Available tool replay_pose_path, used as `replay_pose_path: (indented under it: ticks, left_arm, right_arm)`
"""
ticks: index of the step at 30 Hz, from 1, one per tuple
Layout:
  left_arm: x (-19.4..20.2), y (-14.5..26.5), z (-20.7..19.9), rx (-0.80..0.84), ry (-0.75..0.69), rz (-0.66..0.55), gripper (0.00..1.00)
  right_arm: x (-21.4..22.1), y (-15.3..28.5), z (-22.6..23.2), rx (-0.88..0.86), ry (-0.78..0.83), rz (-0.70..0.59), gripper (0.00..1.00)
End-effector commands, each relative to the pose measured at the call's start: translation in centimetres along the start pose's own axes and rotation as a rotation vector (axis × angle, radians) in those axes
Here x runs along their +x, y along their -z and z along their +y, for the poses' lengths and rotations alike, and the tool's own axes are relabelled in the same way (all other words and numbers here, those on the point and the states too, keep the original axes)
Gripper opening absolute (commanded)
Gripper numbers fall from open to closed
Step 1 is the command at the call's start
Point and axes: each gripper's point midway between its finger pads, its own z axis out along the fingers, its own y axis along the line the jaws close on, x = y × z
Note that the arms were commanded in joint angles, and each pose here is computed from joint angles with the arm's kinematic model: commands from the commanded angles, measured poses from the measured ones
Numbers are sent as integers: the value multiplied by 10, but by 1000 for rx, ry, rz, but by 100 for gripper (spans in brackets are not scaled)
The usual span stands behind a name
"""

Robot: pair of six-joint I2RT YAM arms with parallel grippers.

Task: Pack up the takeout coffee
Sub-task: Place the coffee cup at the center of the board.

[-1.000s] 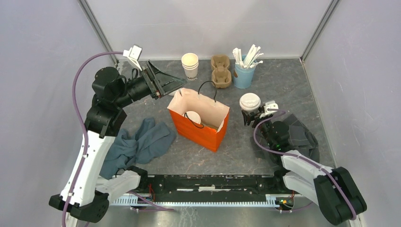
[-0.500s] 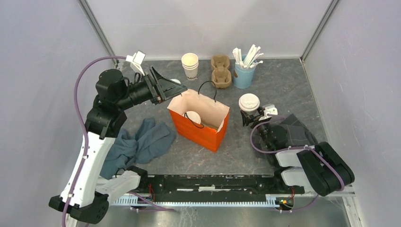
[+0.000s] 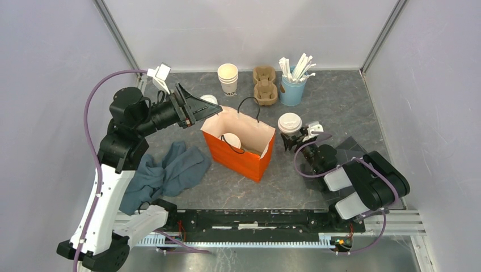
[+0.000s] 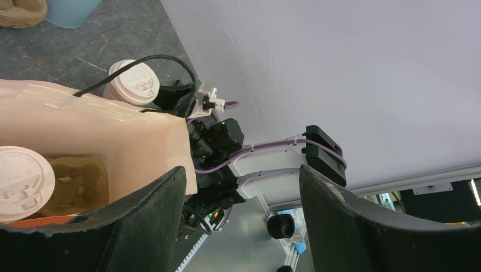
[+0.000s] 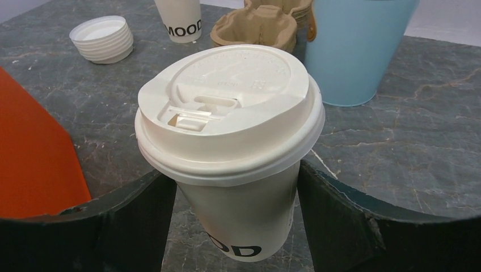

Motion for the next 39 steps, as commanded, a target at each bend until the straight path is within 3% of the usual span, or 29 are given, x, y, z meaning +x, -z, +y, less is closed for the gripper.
replay_pose_path:
  ticks: [1, 14, 29, 32, 39]
  left_arm:
    - [0, 4, -6, 25, -72, -5, 79]
    - [0, 0, -2, 29, -85, 11, 80]
    - [1, -1, -2, 35, -90, 18, 79]
    - [2, 0, -3, 36, -89, 18, 79]
    - [1, 1, -6, 42, -89, 13, 80]
  right_arm:
    - [-8, -13, 10, -44, -14, -34, 80]
    - [12, -18, 20, -61, -13, 20, 81]
    - [25, -2, 20, -48, 0, 61, 90]
    - [25, 1, 19, -39, 3, 60, 98]
    - [28, 8, 18, -21, 17, 113, 98]
